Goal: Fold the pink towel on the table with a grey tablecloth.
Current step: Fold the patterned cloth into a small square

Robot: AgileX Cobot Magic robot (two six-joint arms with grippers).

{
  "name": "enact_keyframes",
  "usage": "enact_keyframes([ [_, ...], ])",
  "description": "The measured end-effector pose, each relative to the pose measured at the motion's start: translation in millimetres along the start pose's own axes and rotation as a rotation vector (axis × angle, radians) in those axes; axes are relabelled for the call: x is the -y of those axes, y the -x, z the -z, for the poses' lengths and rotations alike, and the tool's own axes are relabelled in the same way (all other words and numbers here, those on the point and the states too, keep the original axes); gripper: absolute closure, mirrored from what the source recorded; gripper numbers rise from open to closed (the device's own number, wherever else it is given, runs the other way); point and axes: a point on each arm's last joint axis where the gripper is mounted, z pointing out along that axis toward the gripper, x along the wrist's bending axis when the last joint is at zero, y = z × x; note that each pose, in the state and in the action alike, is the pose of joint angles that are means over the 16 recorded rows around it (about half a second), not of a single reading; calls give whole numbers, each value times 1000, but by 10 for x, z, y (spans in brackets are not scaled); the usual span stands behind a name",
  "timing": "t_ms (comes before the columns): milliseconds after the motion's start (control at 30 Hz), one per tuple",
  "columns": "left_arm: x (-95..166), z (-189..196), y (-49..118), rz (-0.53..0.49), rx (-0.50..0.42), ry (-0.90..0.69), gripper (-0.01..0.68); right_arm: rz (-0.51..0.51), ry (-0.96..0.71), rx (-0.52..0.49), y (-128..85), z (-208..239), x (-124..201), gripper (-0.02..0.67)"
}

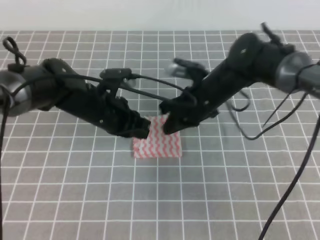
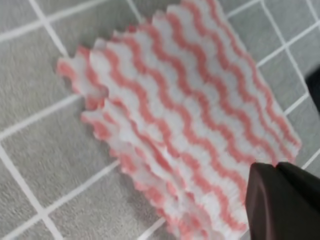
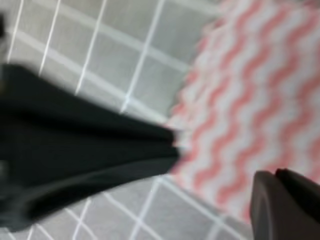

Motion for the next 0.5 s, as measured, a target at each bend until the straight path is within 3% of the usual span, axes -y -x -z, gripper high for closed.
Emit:
enact_keyframes([
  [233,93,-169,-89,21,5,-68,676,37,-59,14,-106,-176,84,664],
  [500,147,-274,-167,34,-16,-100,676,21,-107,33,-35,-345,136,664],
])
